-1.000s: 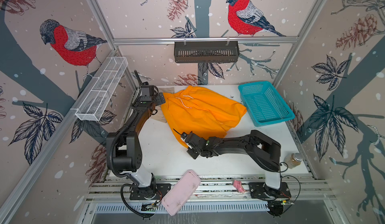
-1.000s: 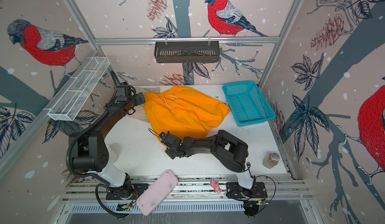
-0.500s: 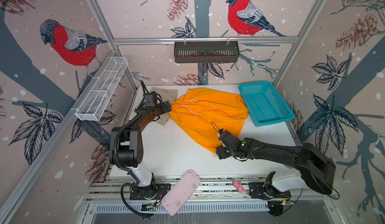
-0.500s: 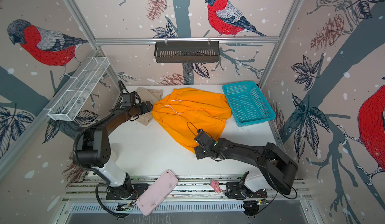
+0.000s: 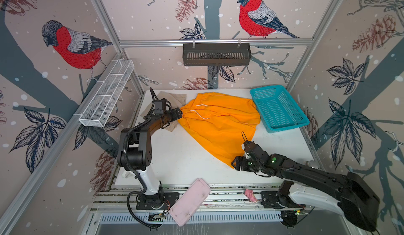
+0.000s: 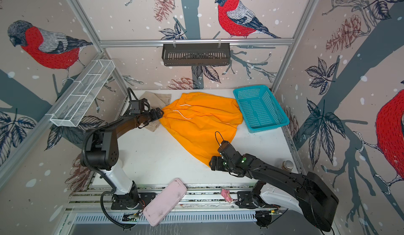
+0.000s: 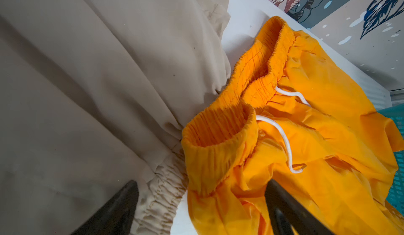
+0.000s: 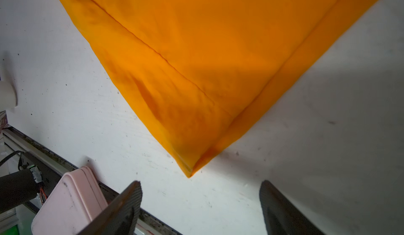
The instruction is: Fold and stack the shorts
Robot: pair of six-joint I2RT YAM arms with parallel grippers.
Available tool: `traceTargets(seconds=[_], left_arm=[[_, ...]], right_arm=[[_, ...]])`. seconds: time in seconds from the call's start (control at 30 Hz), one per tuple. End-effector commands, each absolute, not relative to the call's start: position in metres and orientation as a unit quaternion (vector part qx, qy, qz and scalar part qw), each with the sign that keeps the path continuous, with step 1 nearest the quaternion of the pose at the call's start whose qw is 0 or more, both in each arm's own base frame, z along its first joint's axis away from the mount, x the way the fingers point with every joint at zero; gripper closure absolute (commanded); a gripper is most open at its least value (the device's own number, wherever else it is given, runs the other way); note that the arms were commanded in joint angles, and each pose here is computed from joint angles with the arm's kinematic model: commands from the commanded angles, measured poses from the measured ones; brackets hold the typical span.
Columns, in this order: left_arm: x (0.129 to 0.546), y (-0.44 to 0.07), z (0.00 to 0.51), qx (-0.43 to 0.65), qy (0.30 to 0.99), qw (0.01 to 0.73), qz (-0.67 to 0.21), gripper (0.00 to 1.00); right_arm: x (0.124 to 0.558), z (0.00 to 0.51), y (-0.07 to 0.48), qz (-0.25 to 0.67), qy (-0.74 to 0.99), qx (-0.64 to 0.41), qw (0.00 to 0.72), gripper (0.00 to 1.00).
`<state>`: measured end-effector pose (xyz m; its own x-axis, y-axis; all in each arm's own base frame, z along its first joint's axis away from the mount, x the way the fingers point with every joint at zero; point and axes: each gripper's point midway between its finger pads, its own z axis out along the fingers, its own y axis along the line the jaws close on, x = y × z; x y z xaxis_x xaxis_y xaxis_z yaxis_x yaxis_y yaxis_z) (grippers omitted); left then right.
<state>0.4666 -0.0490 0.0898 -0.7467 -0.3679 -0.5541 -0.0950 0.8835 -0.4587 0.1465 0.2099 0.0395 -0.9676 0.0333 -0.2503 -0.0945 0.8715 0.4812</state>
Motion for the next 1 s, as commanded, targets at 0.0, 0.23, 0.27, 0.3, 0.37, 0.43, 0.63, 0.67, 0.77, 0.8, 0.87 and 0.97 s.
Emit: traceTargets(seconds=[0.0,0.23,0.27,0.3,0.37,0.43,0.63,0.67,0.77,0.8,0.87,0.97], left_arm=[[0.478,-0.056,0.101,-0.112,0.899,0.358,-0.228,0.2],[0.476,-0.059,0.092,-0.111,0.906,0.344,-0.221,0.69],[0.475,-0.057,0.09,-0.111,0.908,0.343,-0.216,0.75],[0.474,-0.055,0.09,-0.112,0.91,0.341,-0.209,0.8],[0.472,-0.05,0.09,-0.112,0.914,0.34,-0.192,0.87],[0.472,-0.042,0.095,-0.117,0.917,0.342,-0.168,0.92],[0.473,-0.028,0.116,-0.12,0.923,0.345,-0.121,1.0],[0.471,-0.026,0.118,-0.121,0.924,0.344,-0.112,1.0],[0.466,-0.014,0.125,-0.129,0.926,0.347,-0.074,1.0],[0.465,-0.009,0.127,-0.134,0.926,0.348,-0.06,1.0],[0.46,-0.005,0.128,-0.134,0.93,0.34,-0.046,1.0],[0.447,-0.008,0.133,-0.124,0.937,0.324,-0.04,1.0]], right_arm=[[0.142,0.03,0.211,0.24,0.964,0.002,0.11,0.14],[0.16,0.024,0.225,0.224,0.964,-0.02,0.142,0.29],[0.164,0.025,0.226,0.221,0.964,-0.024,0.147,0.36],[0.166,0.022,0.226,0.212,0.966,-0.028,0.146,0.46],[0.169,0.021,0.227,0.203,0.967,-0.037,0.148,0.66],[0.173,0.025,0.227,0.196,0.967,-0.049,0.153,0.84],[0.184,0.061,0.2,0.136,0.972,-0.065,0.181,0.98],[0.182,0.067,0.197,0.136,0.971,-0.064,0.183,0.98],[0.174,0.084,0.186,0.133,0.971,-0.057,0.188,0.98],[0.172,0.089,0.183,0.131,0.971,-0.055,0.194,0.99],[0.169,0.102,0.177,0.128,0.967,-0.051,0.213,0.99],[0.165,0.127,0.173,0.134,0.958,-0.05,0.248,0.99]])
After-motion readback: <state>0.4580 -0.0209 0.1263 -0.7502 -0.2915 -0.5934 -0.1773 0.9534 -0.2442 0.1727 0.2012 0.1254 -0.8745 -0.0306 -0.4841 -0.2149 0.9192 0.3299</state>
